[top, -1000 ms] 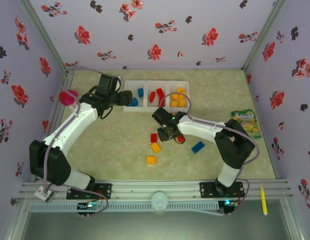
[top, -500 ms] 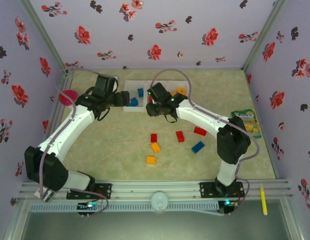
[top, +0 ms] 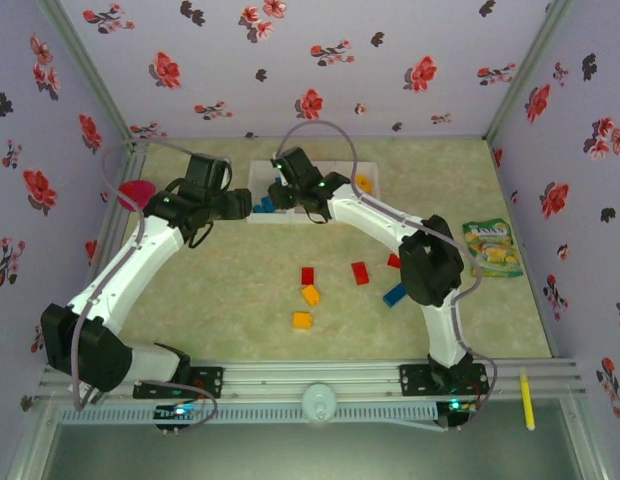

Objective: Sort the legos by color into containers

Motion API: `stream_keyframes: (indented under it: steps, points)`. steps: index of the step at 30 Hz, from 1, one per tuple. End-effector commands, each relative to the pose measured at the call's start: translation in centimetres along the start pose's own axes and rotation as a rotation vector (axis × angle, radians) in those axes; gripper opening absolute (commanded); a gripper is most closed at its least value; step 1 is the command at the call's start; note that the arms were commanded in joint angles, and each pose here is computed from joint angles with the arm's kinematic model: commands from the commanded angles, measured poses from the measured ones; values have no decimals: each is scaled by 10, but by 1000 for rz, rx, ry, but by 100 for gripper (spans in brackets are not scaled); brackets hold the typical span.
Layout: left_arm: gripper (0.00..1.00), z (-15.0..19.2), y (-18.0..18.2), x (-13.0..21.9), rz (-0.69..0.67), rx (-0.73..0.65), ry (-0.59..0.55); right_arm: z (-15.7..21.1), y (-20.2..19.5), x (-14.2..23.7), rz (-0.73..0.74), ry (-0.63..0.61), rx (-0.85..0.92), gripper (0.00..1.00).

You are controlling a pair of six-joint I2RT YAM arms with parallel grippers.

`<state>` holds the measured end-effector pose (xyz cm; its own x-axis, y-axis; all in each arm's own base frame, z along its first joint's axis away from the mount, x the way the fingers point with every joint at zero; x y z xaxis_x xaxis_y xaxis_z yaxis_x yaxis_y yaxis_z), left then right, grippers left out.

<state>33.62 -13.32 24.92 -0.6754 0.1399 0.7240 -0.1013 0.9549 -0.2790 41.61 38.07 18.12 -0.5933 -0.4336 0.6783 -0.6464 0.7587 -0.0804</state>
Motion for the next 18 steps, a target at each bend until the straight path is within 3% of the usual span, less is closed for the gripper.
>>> stream_keyframes:
  steps: [1, 10, 15, 18]
  points:
    - [71, 5, 7, 9, -31, -3, 9, -22, -10, -13, 21, -75, 2, 37]
    - [71, 7, 12, 21, -37, 3, 12, -45, -12, -61, -8, -123, -63, 41]
    - [72, 13, 14, 23, -44, -3, 40, -56, -15, -79, -11, -123, -83, 63]
    - [72, 16, 16, 25, -53, -5, 55, -63, -18, -75, -9, -132, -86, 67]
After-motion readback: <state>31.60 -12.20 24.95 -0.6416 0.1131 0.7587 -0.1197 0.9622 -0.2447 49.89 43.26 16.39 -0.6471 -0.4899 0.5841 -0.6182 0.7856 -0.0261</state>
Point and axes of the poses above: each hand's point on the last joint's axis, 136 mm out from that joint toward the fingers, its own x axis back along the fingers, its own y axis along the line the jaws close on, z = x × y, the point moved 2 cm from there along x, back along the fingers, and after that the axes turned 15 degrees about x, right-handed, at the moved point
